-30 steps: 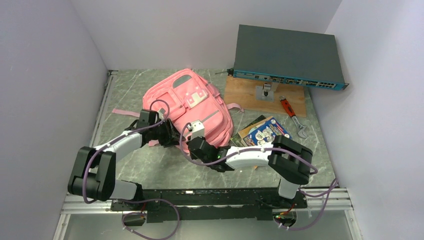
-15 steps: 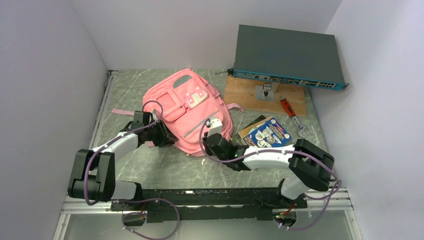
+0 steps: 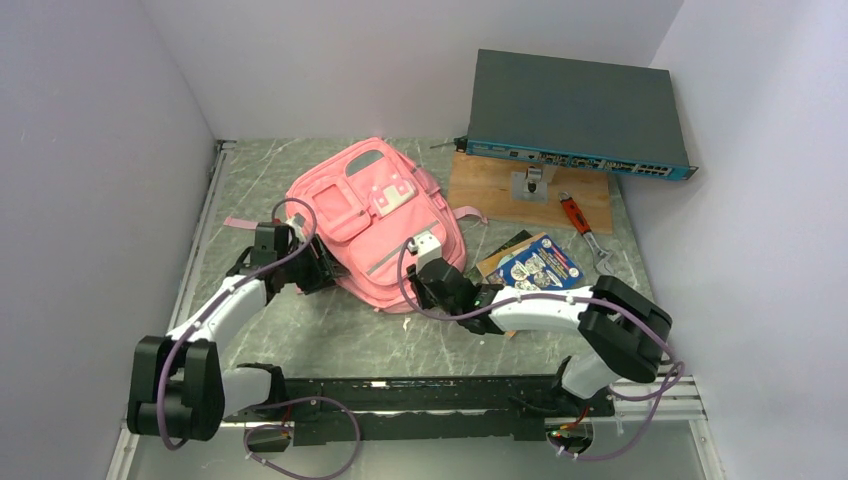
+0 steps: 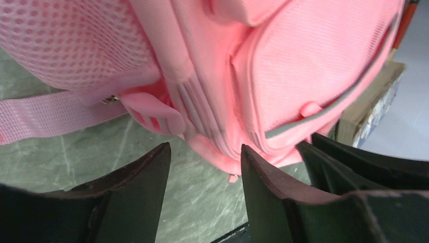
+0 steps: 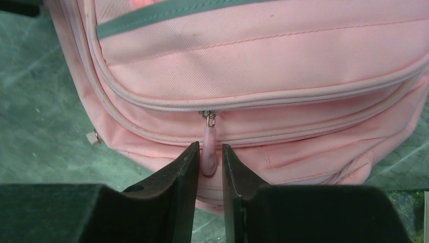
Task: Pack the student bag
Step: Zip the student bag at the center of the board.
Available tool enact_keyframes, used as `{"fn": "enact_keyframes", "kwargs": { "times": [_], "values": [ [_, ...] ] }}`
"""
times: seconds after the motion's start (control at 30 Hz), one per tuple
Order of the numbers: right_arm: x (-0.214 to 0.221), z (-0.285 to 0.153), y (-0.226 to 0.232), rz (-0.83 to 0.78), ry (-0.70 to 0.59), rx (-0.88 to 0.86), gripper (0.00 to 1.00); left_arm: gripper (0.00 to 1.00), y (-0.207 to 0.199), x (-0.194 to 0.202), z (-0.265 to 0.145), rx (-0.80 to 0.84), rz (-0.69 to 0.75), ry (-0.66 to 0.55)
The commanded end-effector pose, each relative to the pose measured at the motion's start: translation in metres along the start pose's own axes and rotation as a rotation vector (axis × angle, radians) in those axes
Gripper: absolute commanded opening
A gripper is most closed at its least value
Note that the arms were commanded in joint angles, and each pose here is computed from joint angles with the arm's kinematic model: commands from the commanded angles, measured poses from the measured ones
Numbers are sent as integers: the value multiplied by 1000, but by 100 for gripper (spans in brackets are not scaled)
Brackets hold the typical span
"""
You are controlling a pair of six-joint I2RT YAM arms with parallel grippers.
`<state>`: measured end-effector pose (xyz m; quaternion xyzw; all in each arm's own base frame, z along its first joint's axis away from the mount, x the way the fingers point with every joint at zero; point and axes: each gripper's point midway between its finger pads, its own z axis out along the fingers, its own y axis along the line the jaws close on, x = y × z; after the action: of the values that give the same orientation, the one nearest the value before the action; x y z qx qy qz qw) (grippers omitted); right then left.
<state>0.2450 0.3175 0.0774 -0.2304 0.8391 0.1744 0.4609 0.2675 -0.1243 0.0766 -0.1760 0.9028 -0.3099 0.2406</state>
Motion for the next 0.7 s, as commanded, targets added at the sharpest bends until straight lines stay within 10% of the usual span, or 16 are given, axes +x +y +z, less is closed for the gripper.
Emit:
{"fn": "enact_keyframes", "kwargs": {
  "times": [0.0,0.13,0.4,0.67],
  "values": [
    [16,4,6,-69,57,-48,30,62,-18,9,-13,100,53,13],
    [16,8,7,-74,51,-51,36,70,-35,21,-23,171,97,34],
    [-2,3,7,-43,-15,-48,0,72,-80,54,-15,308,6,116],
    [-6,2,38,31,-42,-198,0,98,-103,46,4,378,-173,104]
  ]
}}
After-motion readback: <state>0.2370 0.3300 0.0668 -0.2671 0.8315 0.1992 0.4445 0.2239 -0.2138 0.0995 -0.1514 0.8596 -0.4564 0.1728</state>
